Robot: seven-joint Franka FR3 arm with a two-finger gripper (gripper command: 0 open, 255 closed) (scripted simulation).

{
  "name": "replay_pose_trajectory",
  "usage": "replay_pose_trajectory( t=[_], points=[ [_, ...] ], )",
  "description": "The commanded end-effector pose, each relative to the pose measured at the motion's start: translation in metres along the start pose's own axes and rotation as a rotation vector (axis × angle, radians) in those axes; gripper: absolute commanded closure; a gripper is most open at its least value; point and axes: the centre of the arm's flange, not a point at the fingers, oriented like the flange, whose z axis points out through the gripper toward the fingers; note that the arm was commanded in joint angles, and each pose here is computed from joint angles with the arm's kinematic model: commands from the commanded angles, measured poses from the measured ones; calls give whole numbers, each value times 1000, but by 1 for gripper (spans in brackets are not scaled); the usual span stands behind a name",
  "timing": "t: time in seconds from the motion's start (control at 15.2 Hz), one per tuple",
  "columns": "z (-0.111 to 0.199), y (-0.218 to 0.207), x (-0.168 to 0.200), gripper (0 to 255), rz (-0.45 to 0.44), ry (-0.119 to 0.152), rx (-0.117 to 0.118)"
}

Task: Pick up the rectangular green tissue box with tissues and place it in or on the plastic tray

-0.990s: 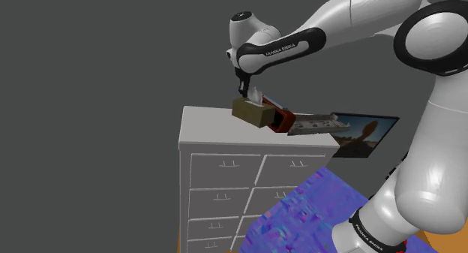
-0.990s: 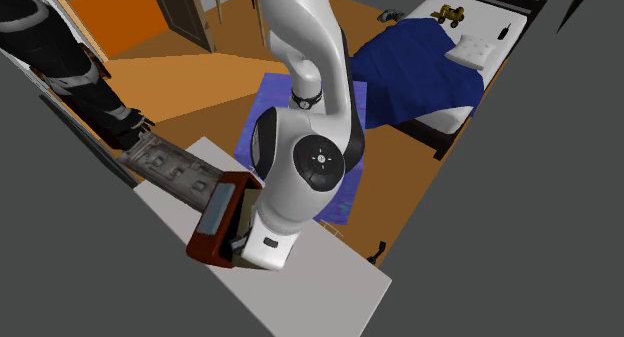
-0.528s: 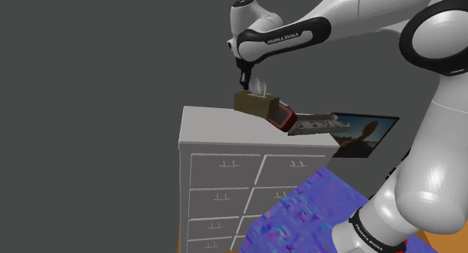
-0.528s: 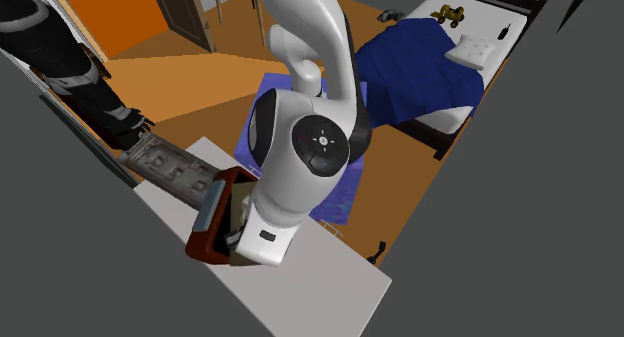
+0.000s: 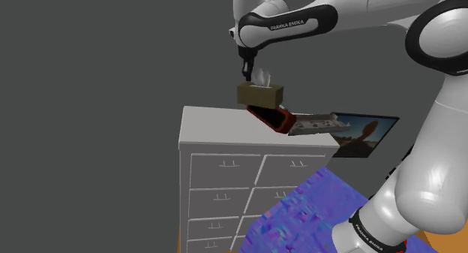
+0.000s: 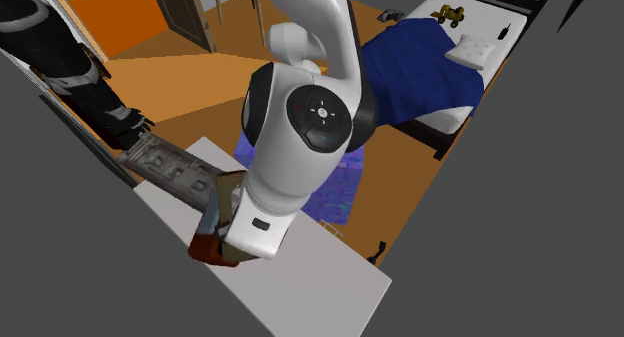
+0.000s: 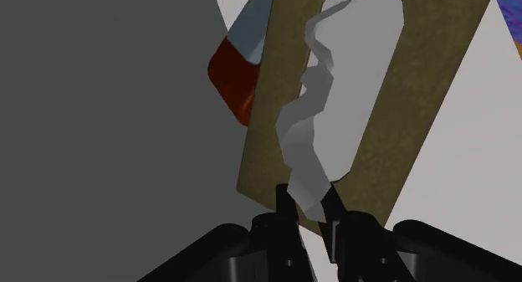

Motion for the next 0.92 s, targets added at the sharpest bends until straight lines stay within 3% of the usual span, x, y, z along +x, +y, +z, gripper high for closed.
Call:
replay_pose_trajectory(
  t=[0.0, 0.86],
  points=[
    [-6, 1, -1, 255, 0, 0, 0],
    [24, 64, -158, 255, 0, 0, 0]
  ],
)
